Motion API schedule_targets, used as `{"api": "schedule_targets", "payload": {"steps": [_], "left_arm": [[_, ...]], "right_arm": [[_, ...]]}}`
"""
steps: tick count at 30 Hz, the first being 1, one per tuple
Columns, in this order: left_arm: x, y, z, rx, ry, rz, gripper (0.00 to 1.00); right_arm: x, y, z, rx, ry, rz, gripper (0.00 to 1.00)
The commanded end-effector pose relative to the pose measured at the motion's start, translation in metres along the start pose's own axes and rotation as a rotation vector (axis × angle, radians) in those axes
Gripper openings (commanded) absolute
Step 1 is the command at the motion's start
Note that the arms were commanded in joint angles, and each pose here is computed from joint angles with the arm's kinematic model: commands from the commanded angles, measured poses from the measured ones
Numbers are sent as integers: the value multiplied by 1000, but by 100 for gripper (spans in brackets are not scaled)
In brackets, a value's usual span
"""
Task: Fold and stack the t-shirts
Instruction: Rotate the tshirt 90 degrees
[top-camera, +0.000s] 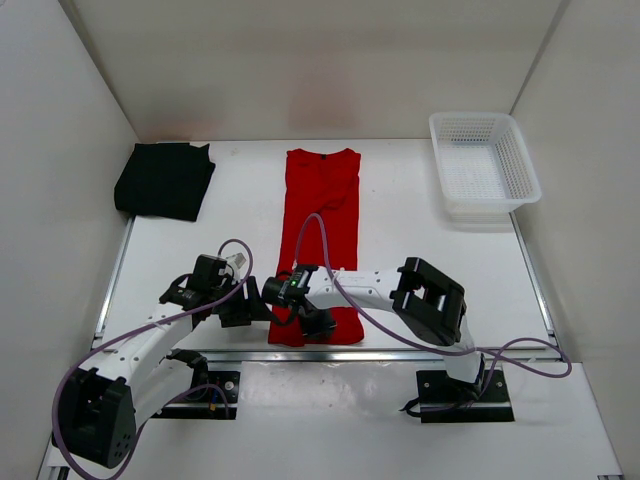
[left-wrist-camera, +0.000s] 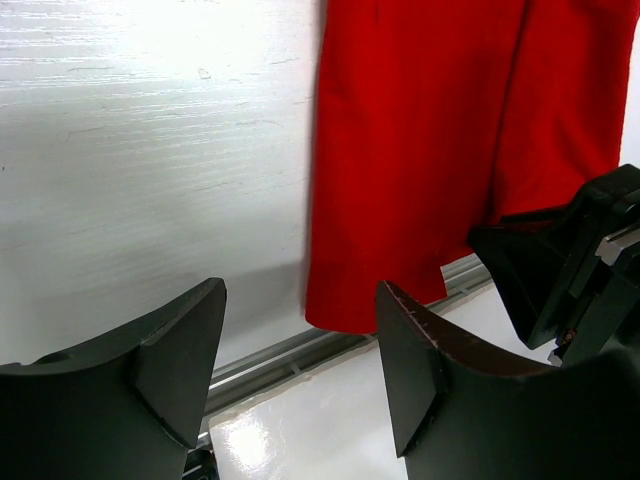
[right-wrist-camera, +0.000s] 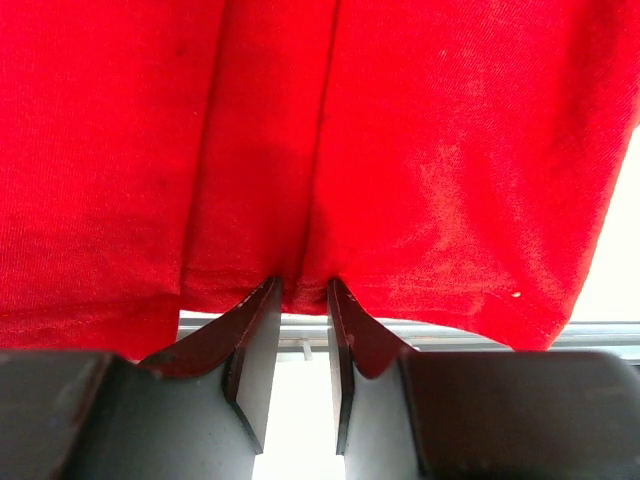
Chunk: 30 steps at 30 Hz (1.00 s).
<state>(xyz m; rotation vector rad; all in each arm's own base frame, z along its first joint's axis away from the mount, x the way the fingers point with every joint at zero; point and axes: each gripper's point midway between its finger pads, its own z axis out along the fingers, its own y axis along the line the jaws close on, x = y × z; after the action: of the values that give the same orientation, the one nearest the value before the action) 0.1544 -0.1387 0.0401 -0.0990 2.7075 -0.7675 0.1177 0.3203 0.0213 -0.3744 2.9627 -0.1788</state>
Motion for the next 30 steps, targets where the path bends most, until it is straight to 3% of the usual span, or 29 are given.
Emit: {"api": "schedule_targets", "payload": {"steps": [1,18,23,30], "left_arm": [[-2,-3,0,16,-7,14,72],[-2,-5,-1,19,-3,19,72],[0,-4,-1,22,1,17,72],[-2,-4,-1,21,-4,13,72]], "right_arm": [[-2,1,-7,-3,-10,7,23],[3,-14,-12,-98,-61,86,14],[0,-14,-16,-102,-80,94,0],[-9,-10,-30,-95,-103,89,0]]}}
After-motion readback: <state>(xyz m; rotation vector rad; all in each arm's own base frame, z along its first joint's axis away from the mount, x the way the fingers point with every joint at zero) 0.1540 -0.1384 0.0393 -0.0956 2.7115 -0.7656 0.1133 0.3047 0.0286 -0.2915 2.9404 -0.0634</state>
